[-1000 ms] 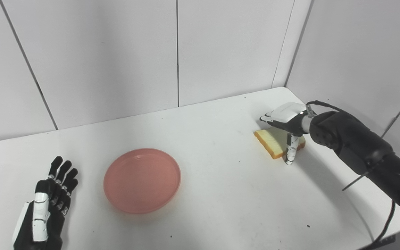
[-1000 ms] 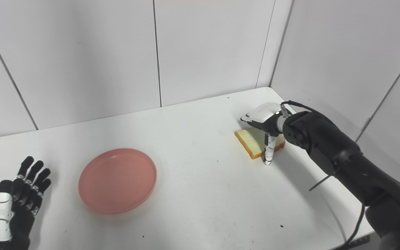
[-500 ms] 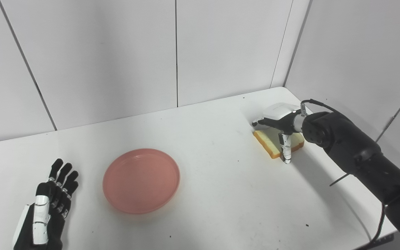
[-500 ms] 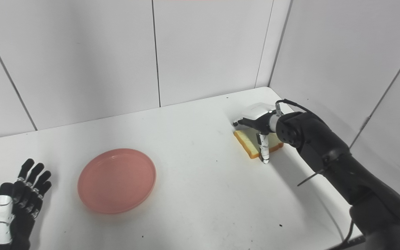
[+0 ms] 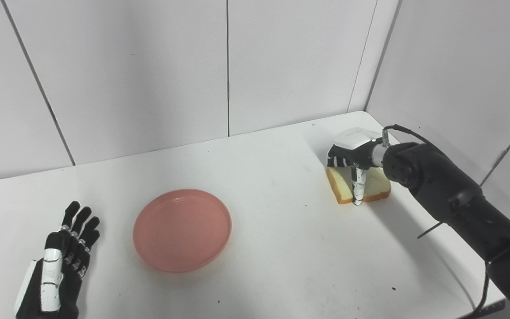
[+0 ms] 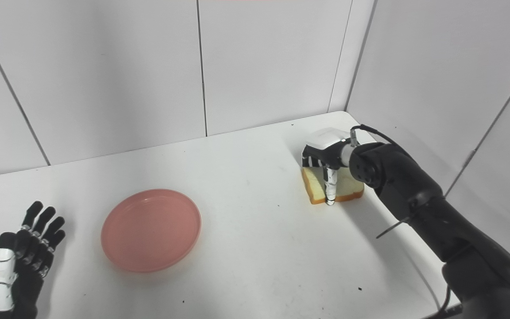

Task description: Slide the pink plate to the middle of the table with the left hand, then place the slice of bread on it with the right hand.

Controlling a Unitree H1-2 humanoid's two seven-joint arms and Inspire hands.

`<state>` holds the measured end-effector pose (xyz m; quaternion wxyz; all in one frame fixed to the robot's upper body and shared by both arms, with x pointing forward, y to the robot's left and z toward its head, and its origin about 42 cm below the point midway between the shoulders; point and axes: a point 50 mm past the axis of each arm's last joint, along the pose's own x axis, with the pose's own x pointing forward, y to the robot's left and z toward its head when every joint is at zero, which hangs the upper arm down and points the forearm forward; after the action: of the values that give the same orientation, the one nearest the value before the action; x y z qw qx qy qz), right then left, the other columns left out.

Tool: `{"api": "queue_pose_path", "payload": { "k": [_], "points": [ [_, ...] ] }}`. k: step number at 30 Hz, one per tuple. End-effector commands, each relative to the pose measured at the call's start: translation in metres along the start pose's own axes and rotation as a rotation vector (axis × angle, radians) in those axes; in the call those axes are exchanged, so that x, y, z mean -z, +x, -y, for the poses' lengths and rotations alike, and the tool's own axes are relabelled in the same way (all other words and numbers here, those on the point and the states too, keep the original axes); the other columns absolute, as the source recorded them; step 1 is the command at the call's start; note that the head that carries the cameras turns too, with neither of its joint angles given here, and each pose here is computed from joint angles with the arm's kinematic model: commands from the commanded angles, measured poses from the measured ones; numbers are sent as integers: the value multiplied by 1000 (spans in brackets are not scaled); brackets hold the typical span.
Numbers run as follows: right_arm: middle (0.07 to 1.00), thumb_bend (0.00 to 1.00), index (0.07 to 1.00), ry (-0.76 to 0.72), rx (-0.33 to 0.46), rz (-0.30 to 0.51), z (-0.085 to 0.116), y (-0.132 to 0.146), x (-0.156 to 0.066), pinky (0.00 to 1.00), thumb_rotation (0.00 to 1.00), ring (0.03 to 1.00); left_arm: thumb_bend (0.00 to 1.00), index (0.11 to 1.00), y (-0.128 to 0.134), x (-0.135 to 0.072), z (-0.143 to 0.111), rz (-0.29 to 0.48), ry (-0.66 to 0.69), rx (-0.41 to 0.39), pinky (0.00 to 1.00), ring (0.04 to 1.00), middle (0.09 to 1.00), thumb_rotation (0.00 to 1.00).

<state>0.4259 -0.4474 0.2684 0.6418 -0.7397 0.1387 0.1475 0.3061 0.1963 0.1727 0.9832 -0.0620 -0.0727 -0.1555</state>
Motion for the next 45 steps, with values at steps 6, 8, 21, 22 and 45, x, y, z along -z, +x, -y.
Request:
{"api": "queue_pose_path", "payload": {
  "k": [6,8,21,22,45],
  "points": [
    [506,527,479,-33,52,-58,19,-12,24,469,0,524,714,983,5,-14,3,50,1,18,998,974,990,978],
    [494,528,489,-34,59,-81,22,-16,26,461,0,516,718,986,6,-12,2,53,0,24,1000,977,993,977],
    [502,517,512,88,183,-39,78,-43,10,460,0,414,743,954,13,-7,13,61,-12,-10,965,947,965,914],
    [502,517,512,90,195,-35,84,-44,7,461,0,414,743,948,14,-7,14,62,-8,-17,955,940,959,913],
    [510,515,517,18,336,299,180,-55,-135,415,0,406,693,958,33,4,47,50,9,-59,951,948,963,966]
  ]
}}
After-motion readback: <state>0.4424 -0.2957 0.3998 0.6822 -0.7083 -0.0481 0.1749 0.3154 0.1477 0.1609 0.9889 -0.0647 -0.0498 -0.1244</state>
